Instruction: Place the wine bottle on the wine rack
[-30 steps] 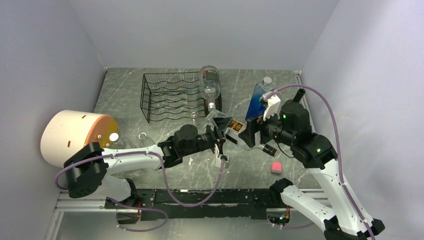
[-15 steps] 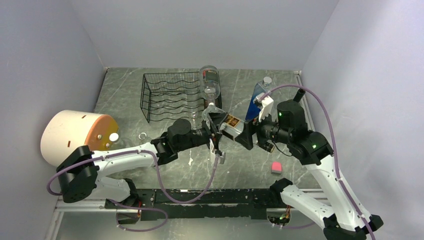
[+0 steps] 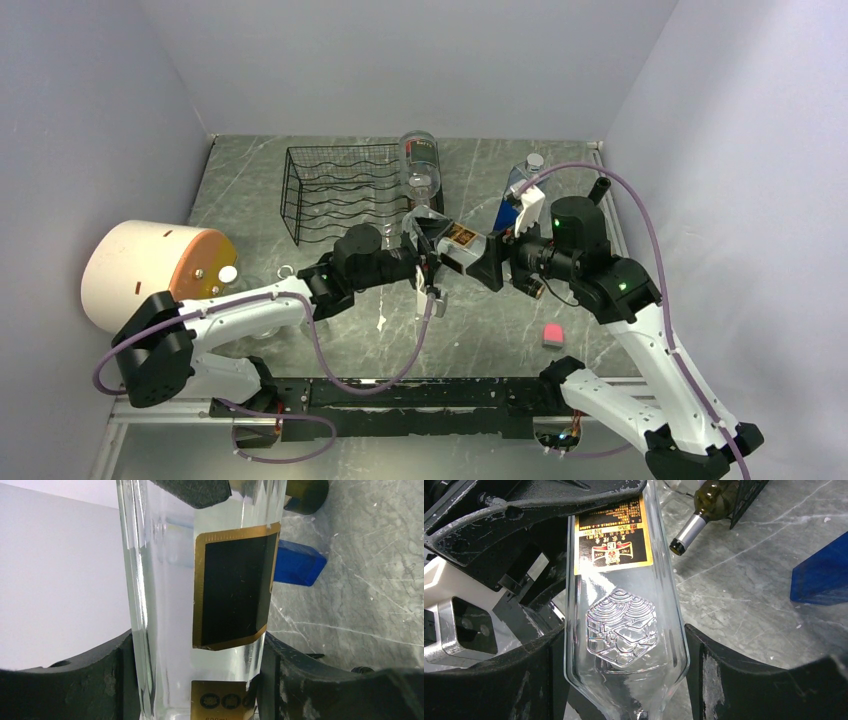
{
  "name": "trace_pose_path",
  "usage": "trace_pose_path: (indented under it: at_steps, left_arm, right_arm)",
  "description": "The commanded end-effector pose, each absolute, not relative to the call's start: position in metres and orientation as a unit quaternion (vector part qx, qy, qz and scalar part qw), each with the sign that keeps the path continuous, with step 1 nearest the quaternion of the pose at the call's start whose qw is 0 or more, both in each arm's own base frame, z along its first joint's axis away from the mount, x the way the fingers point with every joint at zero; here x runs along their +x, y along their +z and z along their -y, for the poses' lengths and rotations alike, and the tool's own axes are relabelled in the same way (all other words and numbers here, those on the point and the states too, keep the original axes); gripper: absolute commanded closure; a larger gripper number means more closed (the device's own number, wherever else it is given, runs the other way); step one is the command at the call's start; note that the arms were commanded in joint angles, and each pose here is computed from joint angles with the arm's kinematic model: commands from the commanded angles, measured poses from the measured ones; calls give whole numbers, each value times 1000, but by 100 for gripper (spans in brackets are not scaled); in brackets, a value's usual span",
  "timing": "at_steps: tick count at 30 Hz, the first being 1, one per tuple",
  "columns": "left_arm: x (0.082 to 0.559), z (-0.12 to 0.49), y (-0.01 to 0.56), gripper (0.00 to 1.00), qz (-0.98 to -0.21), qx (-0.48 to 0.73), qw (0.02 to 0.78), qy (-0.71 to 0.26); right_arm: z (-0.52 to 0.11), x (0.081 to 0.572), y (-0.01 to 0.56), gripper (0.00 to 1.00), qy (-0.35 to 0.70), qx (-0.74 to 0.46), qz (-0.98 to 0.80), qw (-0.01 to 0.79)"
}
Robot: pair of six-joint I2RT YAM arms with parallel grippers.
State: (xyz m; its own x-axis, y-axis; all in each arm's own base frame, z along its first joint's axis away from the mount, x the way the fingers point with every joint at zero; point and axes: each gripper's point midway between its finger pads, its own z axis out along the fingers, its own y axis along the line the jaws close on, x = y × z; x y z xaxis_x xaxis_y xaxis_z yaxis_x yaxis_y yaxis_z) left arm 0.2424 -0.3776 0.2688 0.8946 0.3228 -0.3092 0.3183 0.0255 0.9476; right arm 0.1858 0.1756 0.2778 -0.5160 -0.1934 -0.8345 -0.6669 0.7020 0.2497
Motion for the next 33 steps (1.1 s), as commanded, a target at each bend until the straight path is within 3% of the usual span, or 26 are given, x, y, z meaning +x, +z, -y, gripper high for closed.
trace_pose_path:
  at_steps: [1, 5, 9, 12, 14, 15, 18, 20, 21, 22, 33]
  left_arm:
    - [244, 376, 359, 93, -193, 618, 762, 3]
    - [249, 374, 357, 93, -201, 618, 760, 3]
    - [258, 372, 356, 93, -208, 615, 761, 10]
    - [263, 372, 355, 93, -216, 612, 761, 10]
    - [266, 374, 355, 90, -225, 612, 758, 3]
    - [267, 375, 355, 86, -227, 611, 759, 0]
    - [265, 373, 355, 47, -234, 594, 769, -12]
    - [264, 371, 351, 27, -232, 588, 774, -12]
    - [264, 369, 351, 8, -231, 585, 777, -10]
    - [264, 367, 350, 2, -233, 580, 781, -6]
    - [265, 352, 344, 1, -296, 551, 779, -39]
  right_arm:
    - [-181, 186, 287, 42, 296, -273, -810, 427]
    - [-182, 183, 285, 27, 301, -280, -808, 422]
    - [-182, 180, 284, 28, 305, -278, -810, 416]
    - [-183, 180, 283, 40, 311, -268, -814, 412]
    - [-183, 184, 284, 59, 307, -257, -817, 415]
    - [-183, 187, 285, 69, 305, -251, -817, 420]
    - [-180, 198, 295, 93, 298, -227, -812, 448]
    - [-177, 204, 305, 100, 293, -209, -804, 473]
    - [-175, 209, 311, 100, 288, -196, -802, 486]
    - [-171, 214, 318, 100, 281, -181, -798, 502]
    - [-151, 231, 354, 100, 261, -93, -773, 570]
